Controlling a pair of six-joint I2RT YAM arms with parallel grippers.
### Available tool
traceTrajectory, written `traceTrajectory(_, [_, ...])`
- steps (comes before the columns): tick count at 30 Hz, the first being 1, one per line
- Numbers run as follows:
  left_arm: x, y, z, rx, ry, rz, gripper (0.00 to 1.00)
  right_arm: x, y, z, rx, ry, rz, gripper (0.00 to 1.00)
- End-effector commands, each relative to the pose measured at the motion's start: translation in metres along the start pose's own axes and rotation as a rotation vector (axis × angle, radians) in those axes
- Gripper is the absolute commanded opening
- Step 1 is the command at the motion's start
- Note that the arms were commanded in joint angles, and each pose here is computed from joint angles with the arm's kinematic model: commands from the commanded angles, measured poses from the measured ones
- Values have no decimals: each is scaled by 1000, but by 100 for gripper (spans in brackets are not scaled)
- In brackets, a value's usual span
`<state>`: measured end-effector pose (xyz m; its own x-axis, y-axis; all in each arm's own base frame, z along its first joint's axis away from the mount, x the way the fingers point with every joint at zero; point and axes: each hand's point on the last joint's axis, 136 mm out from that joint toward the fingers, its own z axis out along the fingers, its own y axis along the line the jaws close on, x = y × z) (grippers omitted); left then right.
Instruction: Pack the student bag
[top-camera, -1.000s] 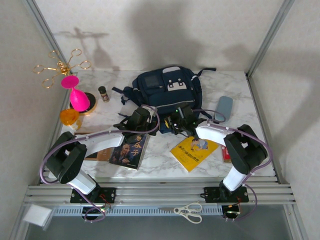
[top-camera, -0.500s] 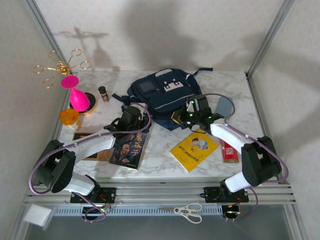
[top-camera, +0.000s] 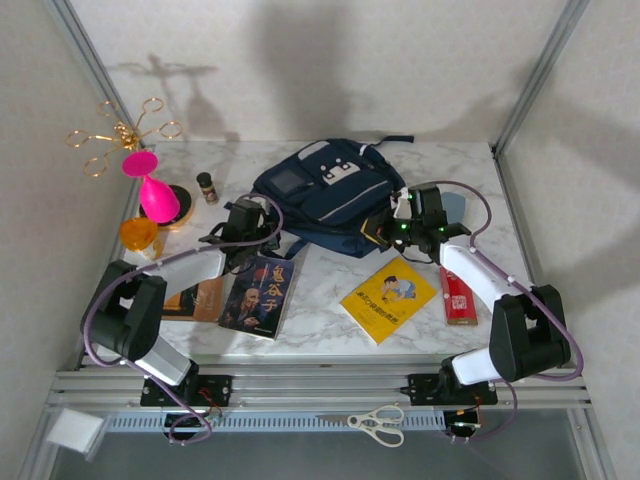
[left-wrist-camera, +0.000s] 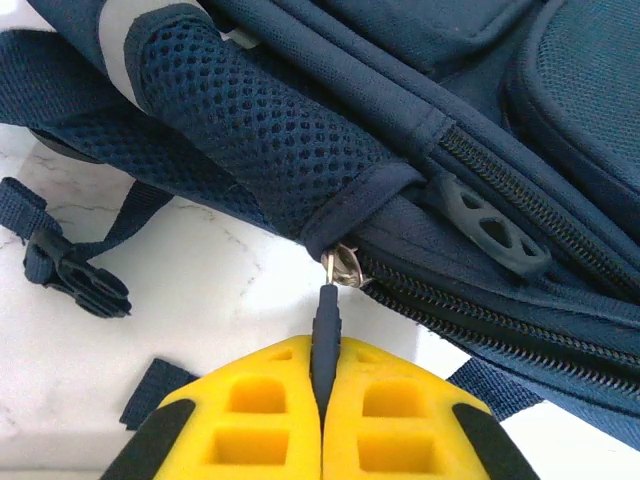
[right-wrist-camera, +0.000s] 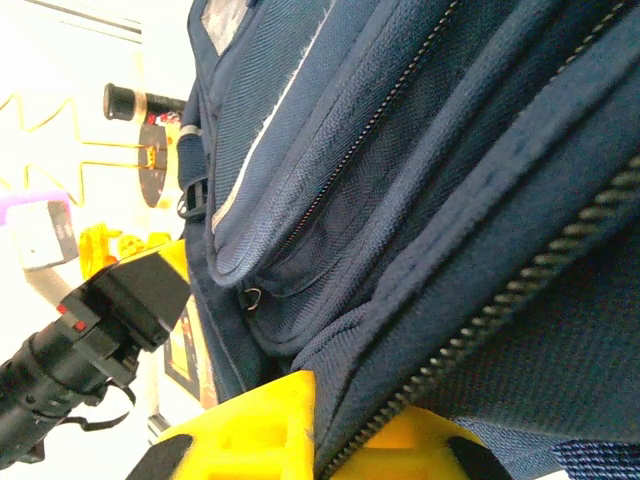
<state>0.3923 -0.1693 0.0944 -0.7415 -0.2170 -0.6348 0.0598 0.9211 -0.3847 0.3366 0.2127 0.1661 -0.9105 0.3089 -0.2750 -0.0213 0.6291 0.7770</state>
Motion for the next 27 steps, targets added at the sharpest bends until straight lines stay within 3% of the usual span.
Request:
traceTrajectory(1, [-18,17,3,-62,-39,-38,0,-22,31,-1,-57,-102,-58,0])
traceTrajectory(8, [-31,26,5,-99,-59,-51,0,4,39,45,-53,-56,-40,0])
traceTrajectory(12, [-34,10,-3,-26,-50,-41,0,9,30,50,-33,-45,-27,1])
traceTrajectory(14, [-34,8,-9,-17,-56,-45,4,14,26,50,-19,-31,-25,17])
traceTrajectory(17, [-33,5,-18,-10,-33,-41,30,21,28,46,-28,-18,-39,44])
traceTrajectory(19, [-32,4,-29,-6,-40,-51,39,25,26,39,-12,-17,-49,59])
traceTrajectory(22, [-30,-3,-50,25,-64,-81,42,35,15,26,52,1,-65,71])
traceTrajectory(27, [-3,-49,-74,190,-48,-56,49,42,-26,-12,257,-29,-51,82])
